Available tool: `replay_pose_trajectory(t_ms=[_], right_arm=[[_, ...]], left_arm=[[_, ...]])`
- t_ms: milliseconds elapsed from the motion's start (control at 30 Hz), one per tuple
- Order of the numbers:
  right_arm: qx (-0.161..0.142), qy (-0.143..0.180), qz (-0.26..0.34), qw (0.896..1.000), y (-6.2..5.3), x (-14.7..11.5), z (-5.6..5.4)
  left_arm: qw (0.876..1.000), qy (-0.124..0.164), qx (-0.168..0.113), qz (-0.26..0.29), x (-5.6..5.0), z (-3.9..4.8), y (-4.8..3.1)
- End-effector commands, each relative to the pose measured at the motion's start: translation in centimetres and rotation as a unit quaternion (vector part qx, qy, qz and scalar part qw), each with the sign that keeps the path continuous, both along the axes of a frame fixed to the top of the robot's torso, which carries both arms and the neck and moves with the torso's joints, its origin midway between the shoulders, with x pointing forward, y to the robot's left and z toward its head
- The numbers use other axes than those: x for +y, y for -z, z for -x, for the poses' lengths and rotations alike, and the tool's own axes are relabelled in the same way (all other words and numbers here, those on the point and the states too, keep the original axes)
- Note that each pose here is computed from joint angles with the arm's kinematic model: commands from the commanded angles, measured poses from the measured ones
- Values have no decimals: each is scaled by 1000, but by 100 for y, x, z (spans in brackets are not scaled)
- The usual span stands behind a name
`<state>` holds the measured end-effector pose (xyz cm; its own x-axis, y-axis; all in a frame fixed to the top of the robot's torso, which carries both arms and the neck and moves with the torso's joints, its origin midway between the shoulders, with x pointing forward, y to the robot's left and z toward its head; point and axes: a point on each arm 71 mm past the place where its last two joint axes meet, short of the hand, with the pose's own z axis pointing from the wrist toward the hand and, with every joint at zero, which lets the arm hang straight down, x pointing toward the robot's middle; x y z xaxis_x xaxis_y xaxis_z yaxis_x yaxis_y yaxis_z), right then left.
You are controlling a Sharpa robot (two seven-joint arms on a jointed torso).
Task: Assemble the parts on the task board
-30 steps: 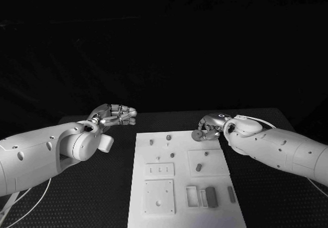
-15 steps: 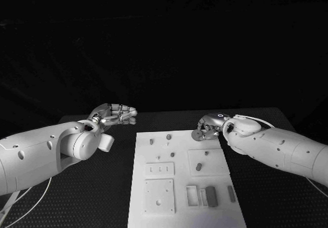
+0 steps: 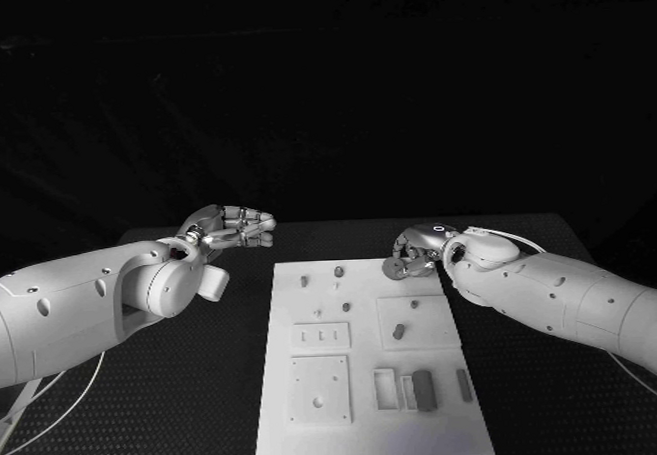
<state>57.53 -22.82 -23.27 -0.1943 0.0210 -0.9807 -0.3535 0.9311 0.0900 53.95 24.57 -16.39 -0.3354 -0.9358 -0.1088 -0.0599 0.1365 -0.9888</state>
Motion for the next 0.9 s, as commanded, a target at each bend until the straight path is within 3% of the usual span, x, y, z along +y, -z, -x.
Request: replay_pose_trajectory(t_ms=[33, 900], right_arm=[[11, -2, 10, 1000, 48, 8, 11], [23, 4, 42, 999, 110, 14, 20]], left_arm=[[1000, 9, -2, 3, -30, 4, -10], [1000, 8, 1, 2, -19, 11, -6]])
